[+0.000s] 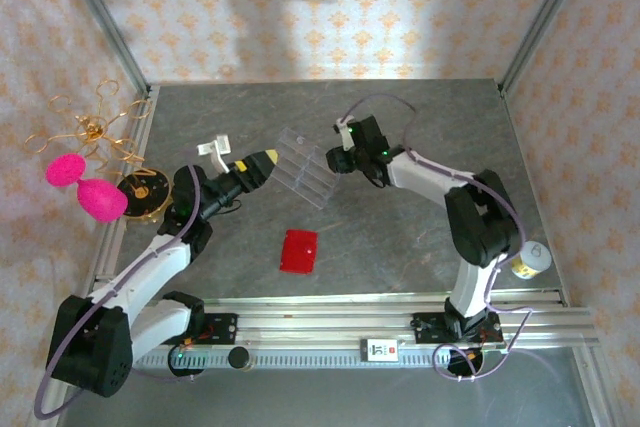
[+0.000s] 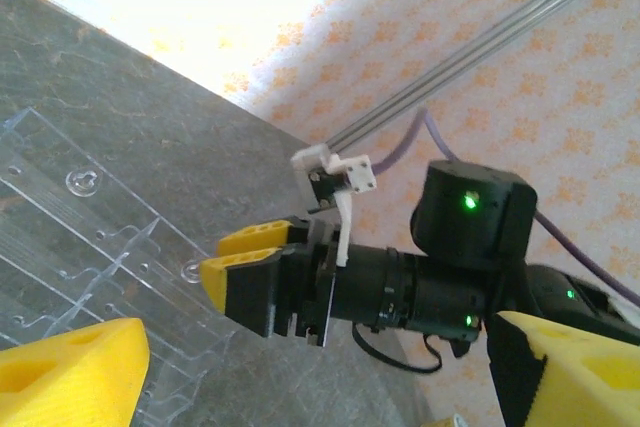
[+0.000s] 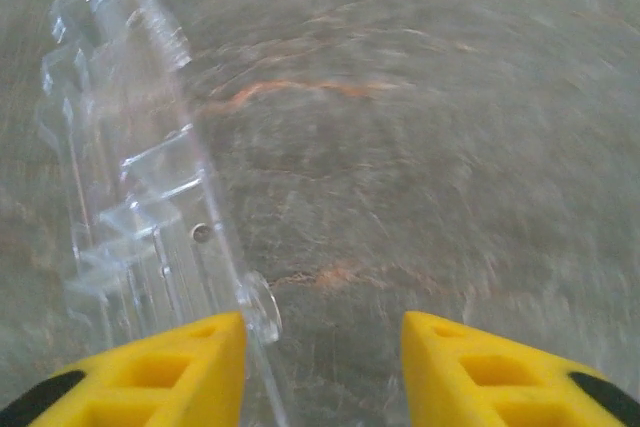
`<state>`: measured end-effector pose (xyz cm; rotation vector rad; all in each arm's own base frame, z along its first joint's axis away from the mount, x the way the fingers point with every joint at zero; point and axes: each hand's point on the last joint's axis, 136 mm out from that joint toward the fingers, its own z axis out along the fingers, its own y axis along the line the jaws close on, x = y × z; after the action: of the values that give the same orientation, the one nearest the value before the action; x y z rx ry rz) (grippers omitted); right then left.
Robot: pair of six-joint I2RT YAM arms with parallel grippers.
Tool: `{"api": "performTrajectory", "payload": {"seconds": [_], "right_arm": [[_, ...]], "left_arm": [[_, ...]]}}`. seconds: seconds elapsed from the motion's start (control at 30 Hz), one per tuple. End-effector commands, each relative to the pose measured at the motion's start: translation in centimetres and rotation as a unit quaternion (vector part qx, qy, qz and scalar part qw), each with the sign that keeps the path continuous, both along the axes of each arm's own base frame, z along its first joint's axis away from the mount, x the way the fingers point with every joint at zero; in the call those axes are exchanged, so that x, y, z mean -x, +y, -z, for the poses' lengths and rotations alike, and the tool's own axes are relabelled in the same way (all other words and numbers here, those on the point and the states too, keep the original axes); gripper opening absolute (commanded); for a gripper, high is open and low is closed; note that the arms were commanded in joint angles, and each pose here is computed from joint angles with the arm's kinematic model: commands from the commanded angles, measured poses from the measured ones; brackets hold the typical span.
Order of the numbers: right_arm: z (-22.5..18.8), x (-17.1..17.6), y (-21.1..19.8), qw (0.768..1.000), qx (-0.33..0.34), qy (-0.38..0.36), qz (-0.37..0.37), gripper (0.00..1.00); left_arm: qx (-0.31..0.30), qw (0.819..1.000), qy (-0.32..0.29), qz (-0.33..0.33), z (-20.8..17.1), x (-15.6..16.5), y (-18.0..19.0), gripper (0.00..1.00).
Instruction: Take the credit cards out of the card holder
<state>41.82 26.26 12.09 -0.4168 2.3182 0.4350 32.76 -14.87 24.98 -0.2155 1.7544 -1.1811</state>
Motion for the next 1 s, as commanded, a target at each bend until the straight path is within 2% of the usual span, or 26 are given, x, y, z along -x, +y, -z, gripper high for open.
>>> {"api": "performTrajectory", "payload": {"seconds": [0.0,0.07,0.17,0.23,0.4,0.5,0.73,0.97], "right_arm": [[-6.1,-0.8,-2.3,0.969,-0.149,-0.015,0.195,0.49],[-5.7,1.0,-2.2,0.955,-0.178,0.016,0.236,0.49],[-4.7,3.8,-0.5,0.949,-0.195,0.043,0.246,0.51],[-2.7,5.5,0.7,0.947,-0.188,0.076,0.25,0.52],[2.1,7.9,1.1,0.925,-0.191,0.147,0.295,0.53],[2.4,7.9,1.3,0.923,-0.193,0.14,0.302,0.54],[3.2,6.2,1.8,0.931,-0.155,0.122,0.306,0.54],[4.0,4.0,-0.2,0.942,-0.091,0.097,0.308,0.44]], "left_arm": [[0.003,1.0,-0.012,-0.015,-0.6,0.4,0.5,0.89],[0.007,1.0,-0.016,-0.023,-0.7,0.5,0.8,0.89],[0.009,0.999,-0.023,-0.028,-0.9,0.8,1.0,0.91],[0.006,0.999,-0.027,-0.031,-0.9,0.9,1.1,0.92],[0.002,0.999,-0.034,-0.038,-0.8,1.5,1.5,0.94],[0.007,0.998,-0.039,-0.042,-0.7,1.8,1.7,0.99],[0.008,0.998,-0.041,-0.039,-0.6,2.1,1.7,0.99],[0.008,0.999,-0.04,-0.033,-0.5,2.2,1.5,0.99]]}}
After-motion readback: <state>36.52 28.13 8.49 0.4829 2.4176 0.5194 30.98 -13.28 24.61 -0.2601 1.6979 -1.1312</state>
